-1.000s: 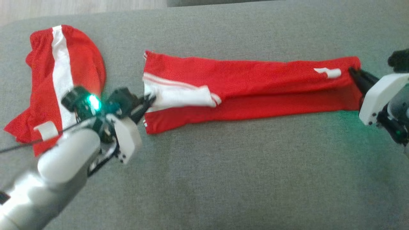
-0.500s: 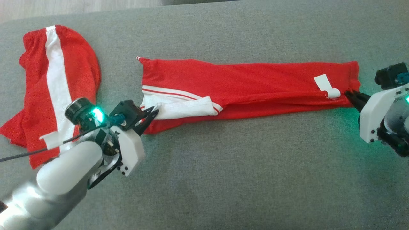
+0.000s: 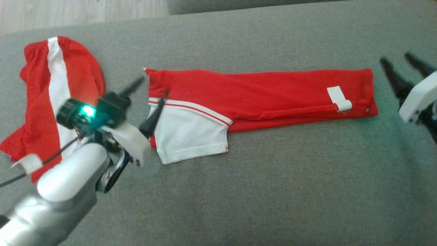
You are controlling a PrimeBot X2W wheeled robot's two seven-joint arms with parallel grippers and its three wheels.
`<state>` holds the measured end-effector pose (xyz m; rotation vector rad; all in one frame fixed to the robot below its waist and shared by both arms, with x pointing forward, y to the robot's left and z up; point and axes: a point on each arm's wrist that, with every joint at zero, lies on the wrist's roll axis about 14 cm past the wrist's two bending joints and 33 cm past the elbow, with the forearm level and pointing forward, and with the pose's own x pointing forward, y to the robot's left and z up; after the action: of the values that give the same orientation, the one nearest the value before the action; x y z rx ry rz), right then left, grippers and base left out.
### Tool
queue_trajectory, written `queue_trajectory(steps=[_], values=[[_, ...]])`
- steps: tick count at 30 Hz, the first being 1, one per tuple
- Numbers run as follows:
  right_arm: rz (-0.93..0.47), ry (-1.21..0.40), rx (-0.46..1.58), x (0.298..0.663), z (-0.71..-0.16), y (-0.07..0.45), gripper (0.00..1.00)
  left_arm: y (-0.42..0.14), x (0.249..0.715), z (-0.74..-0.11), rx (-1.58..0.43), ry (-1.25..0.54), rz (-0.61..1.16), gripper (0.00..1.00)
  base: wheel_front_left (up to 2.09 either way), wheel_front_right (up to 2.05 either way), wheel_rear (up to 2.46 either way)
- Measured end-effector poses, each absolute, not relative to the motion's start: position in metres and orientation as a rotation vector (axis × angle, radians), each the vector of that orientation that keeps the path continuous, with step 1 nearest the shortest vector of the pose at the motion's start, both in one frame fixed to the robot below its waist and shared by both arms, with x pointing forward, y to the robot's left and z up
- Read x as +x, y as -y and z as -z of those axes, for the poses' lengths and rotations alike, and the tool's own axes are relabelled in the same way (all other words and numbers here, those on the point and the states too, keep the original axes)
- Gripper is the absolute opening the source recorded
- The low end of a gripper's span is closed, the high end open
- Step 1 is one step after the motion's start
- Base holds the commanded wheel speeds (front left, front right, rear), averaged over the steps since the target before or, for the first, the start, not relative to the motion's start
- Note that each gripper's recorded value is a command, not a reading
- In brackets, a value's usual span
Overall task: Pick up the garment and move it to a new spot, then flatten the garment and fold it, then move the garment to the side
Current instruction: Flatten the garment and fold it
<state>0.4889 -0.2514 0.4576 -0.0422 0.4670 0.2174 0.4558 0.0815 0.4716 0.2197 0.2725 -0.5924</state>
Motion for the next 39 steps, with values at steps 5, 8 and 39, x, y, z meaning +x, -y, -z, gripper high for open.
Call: queue_trajectory(steps=[5,8,39], values=[[-0.189,-0.162,0.034,0.504,-0.523,0.252,1.0,-0.088,0.468,-0.516,0.067,-0.072,0.466,1.0,0.0,0.0,0.0],[-0.187,-0.038,0.08,0.508,-0.552,0.24,1.0,-0.1,0.463,-0.519,-0.046,-0.045,0.361,1.0,0.0,0.0,0.0],[-0.035,-0.027,0.254,0.412,-0.473,0.18,1.0,-0.126,0.405,-0.495,-0.277,0.034,0.14,1.0,0.0,0.0,0.0]])
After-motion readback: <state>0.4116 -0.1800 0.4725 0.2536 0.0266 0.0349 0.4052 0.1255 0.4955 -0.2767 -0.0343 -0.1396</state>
